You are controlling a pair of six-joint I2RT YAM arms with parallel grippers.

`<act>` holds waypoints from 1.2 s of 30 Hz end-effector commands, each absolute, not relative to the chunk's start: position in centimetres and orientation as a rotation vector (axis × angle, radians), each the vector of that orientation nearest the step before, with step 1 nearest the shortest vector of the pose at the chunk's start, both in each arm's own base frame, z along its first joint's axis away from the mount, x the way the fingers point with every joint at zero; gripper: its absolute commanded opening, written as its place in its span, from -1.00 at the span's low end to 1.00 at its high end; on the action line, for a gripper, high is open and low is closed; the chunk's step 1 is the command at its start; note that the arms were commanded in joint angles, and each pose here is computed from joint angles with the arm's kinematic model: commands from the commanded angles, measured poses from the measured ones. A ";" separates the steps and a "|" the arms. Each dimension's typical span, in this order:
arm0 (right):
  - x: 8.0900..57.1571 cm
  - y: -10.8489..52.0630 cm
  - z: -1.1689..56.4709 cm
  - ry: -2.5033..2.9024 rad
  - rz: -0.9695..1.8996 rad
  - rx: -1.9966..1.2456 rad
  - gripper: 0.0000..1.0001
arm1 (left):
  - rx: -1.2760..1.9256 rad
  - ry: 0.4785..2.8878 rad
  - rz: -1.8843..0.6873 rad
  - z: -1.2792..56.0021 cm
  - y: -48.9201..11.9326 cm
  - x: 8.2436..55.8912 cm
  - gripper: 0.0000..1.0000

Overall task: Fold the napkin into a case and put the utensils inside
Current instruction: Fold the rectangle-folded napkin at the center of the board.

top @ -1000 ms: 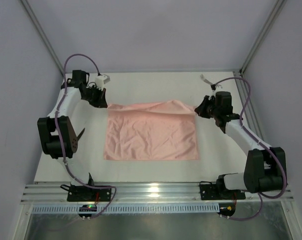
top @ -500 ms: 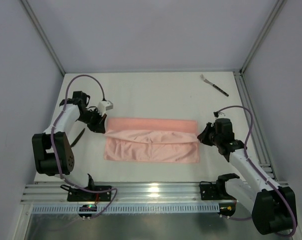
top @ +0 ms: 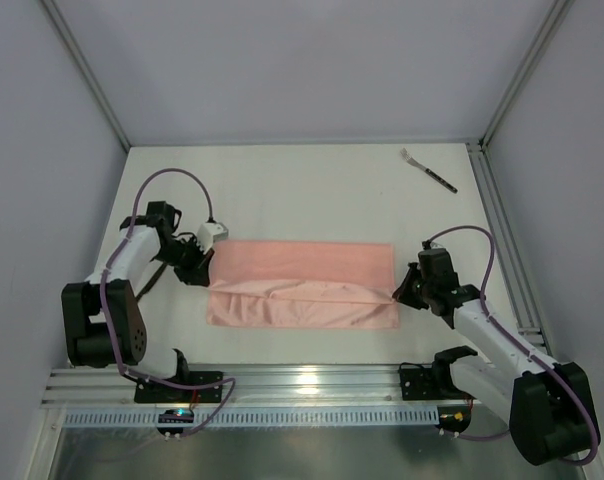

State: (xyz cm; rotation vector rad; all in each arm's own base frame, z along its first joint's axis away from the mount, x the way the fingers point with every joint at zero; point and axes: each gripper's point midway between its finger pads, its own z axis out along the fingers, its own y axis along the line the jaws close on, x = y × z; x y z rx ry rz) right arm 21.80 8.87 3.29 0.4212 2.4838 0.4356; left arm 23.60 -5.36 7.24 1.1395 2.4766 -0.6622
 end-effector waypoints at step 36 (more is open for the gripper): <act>25.3 13.8 12.4 2.341 0.365 0.112 0.08 | 1.417 2.359 -0.628 5.6 -4.1 21.1 -0.63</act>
